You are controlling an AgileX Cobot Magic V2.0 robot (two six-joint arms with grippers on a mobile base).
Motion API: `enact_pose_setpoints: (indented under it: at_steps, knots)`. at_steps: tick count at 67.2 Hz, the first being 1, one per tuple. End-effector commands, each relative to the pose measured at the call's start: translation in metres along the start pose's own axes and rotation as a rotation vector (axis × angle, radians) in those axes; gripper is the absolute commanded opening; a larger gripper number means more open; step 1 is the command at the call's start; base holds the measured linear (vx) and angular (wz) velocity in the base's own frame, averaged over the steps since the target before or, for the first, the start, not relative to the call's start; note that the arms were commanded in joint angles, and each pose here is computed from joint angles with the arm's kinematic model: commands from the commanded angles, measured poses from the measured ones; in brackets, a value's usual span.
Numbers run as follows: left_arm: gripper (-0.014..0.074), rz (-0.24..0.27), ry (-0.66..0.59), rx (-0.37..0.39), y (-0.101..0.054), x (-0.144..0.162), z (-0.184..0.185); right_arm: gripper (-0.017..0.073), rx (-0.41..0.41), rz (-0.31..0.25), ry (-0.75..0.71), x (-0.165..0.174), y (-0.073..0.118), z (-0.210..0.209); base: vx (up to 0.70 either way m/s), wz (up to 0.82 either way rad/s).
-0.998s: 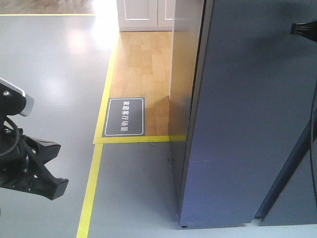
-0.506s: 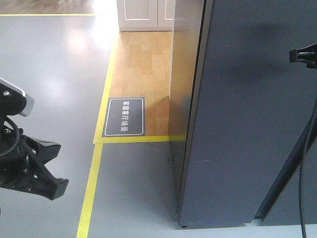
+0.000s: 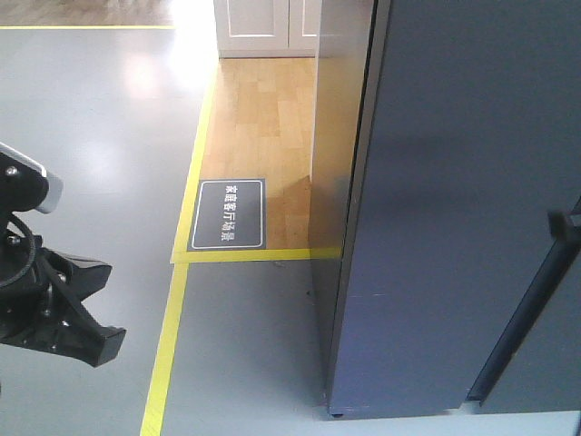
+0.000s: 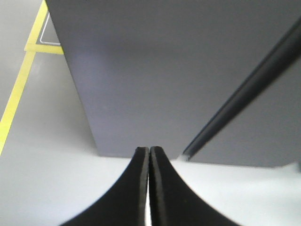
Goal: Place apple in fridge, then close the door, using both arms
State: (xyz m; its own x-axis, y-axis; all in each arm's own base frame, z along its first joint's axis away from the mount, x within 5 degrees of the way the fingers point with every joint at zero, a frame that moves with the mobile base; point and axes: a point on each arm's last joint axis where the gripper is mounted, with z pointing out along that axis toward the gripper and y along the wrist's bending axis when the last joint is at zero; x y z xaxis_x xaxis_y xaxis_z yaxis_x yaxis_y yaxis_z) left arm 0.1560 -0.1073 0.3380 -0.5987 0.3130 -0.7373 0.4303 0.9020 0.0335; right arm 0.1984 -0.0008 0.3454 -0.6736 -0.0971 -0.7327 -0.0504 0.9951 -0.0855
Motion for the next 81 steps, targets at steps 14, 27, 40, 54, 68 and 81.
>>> enact_pose_setpoints:
  at_steps: [14,27,40,54,68,81]
  knots:
    - [-0.0006,-0.005,-0.083,0.015,0.0,-0.01,-0.009,-0.0003,-0.053,0.005,-0.051,0.068,0.01,-0.044,0.0,0.0]
    - [-0.0006,-0.005,-0.083,0.015,0.0,-0.01,-0.009,-0.0003,-0.073,0.016,-0.042,0.103,0.015,-0.06,0.0,0.0]
    - [-0.0006,-0.005,-0.083,0.015,0.0,-0.01,-0.009,-0.0003,-0.073,0.012,-0.051,0.118,0.016,-0.072,0.0,0.0]
    - [-0.0006,-0.005,-0.083,0.015,0.0,-0.01,-0.009,-0.0003,-0.073,0.019,-0.081,0.12,0.016,-0.077,0.0,0.0]
    - [-0.0006,-0.005,-0.083,0.015,0.0,-0.01,-0.009,-0.0003,-0.073,0.019,-0.081,0.12,0.016,-0.077,0.0,0.0]
    - [-0.0006,-0.005,-0.083,0.015,0.0,-0.01,-0.009,-0.0003,-0.073,0.019,-0.081,0.12,0.016,-0.077,0.0,0.0]
